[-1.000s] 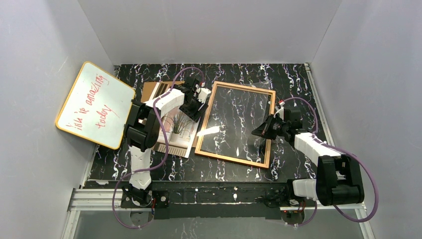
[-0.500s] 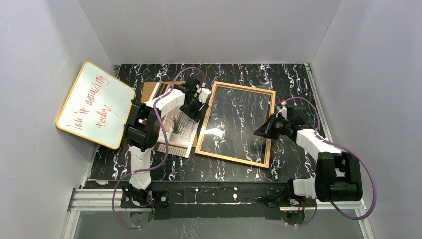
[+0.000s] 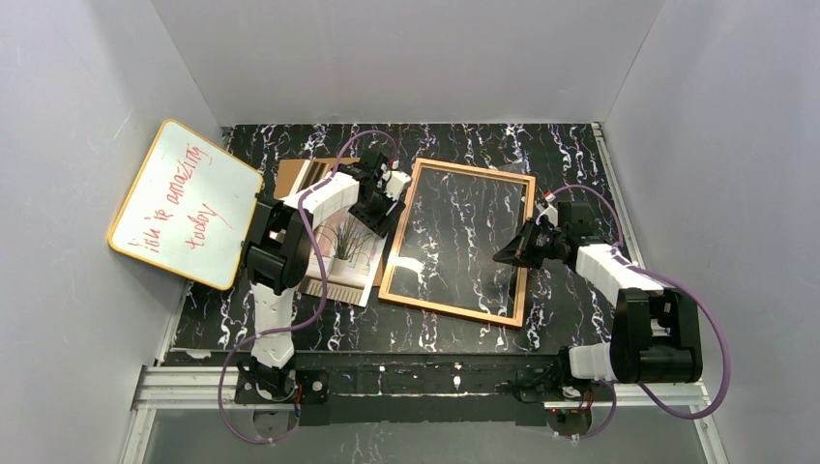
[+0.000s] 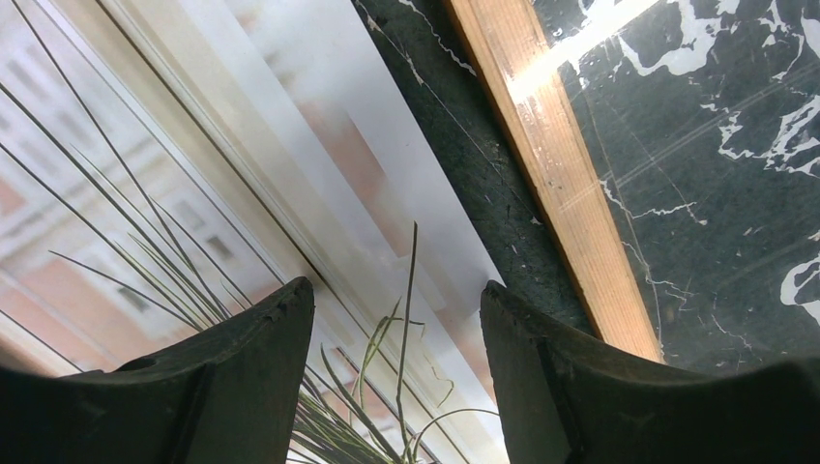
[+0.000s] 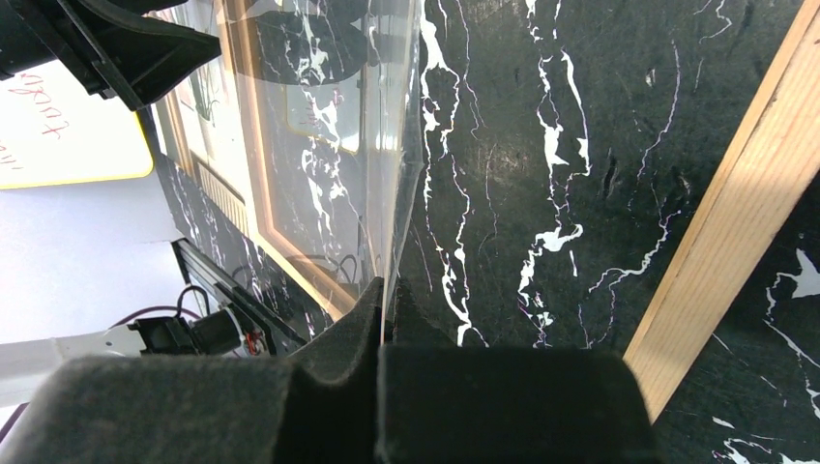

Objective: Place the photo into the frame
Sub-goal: Place the photo frame item in the photo frame.

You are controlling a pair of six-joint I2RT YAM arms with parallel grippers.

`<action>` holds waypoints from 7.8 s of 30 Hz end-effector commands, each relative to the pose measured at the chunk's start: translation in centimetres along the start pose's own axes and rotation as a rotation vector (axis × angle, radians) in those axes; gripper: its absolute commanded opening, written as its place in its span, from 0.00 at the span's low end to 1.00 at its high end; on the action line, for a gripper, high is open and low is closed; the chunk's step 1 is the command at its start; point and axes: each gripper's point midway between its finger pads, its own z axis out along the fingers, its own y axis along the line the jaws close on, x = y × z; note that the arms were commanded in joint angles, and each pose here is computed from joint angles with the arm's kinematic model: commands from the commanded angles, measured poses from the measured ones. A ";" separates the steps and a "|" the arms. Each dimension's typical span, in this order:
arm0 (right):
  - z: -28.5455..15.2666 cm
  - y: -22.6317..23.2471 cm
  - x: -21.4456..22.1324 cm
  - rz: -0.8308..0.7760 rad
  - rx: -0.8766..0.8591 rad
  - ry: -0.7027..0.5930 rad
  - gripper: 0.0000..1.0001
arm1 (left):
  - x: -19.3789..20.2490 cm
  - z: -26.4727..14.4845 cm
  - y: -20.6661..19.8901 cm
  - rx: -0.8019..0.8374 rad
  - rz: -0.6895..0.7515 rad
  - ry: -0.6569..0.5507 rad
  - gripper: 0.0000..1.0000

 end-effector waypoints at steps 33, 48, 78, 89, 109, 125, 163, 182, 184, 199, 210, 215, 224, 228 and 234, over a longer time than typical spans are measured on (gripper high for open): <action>-1.5 0.5 1.0 0.055 0.009 -0.042 0.01 | 0.2 -0.8 -0.9 0.023 0.010 0.008 0.62; -1.6 1.0 -0.1 0.007 0.006 -0.071 0.01 | 0.2 -0.7 -1.1 0.030 0.010 0.007 0.62; -1.9 1.0 -0.9 -0.008 0.015 0.004 0.01 | -0.1 -0.5 -1.1 0.026 0.023 -0.001 0.64; -5.1 8.3 -2.1 -0.229 -0.292 -0.125 0.01 | 0.4 0.0 -1.5 0.039 0.017 0.010 0.64; -4.7 9.6 -1.9 -0.112 -0.409 -0.079 0.01 | 0.2 -0.4 -2.1 0.068 -0.002 -0.007 0.64; -5.6 11.2 -2.7 -0.039 -0.432 -0.093 0.01 | -0.4 -0.8 -2.4 0.084 -0.021 -0.033 0.64; -3.7 7.9 -1.6 -0.058 -0.358 -0.076 0.01 | 0.3 -1.0 1.4 0.056 -0.128 -0.041 0.62; -3.1 5.6 -0.7 -0.030 -0.275 -0.081 0.01 | -0.1 -0.7 -0.1 0.072 -0.098 -0.038 0.62; -3.1 5.5 -0.5 -0.025 -0.275 -0.078 0.01 | -0.1 -0.8 -0.2 0.071 -0.094 -0.038 0.62; -3.2 4.8 -0.1 0.000 -0.256 -0.083 0.01 | -0.3 -0.4 -0.7 0.064 -0.072 -0.033 0.63; -2.9 3.3 0.0 0.059 -0.231 -0.096 0.01 | -0.1 -0.3 -0.8 0.062 -0.065 -0.028 0.63; -2.8 2.7 0.0 0.079 -0.217 -0.098 0.01 | 0.0 -0.4 -0.8 0.062 -0.061 -0.025 0.63; -2.7 3.0 -0.5 0.056 -0.238 -0.106 0.01 | 0.2 -0.2 -0.9 0.063 -0.060 -0.020 0.63; -3.1 3.9 -1.0 0.008 -0.271 -0.114 0.01 | 0.6 0.3 -0.9 0.064 -0.059 -0.006 0.63; -3.6 5.3 -1.8 -0.055 -0.319 -0.121 0.01 | 0.8 0.7 -0.9 0.066 -0.058 0.000 0.63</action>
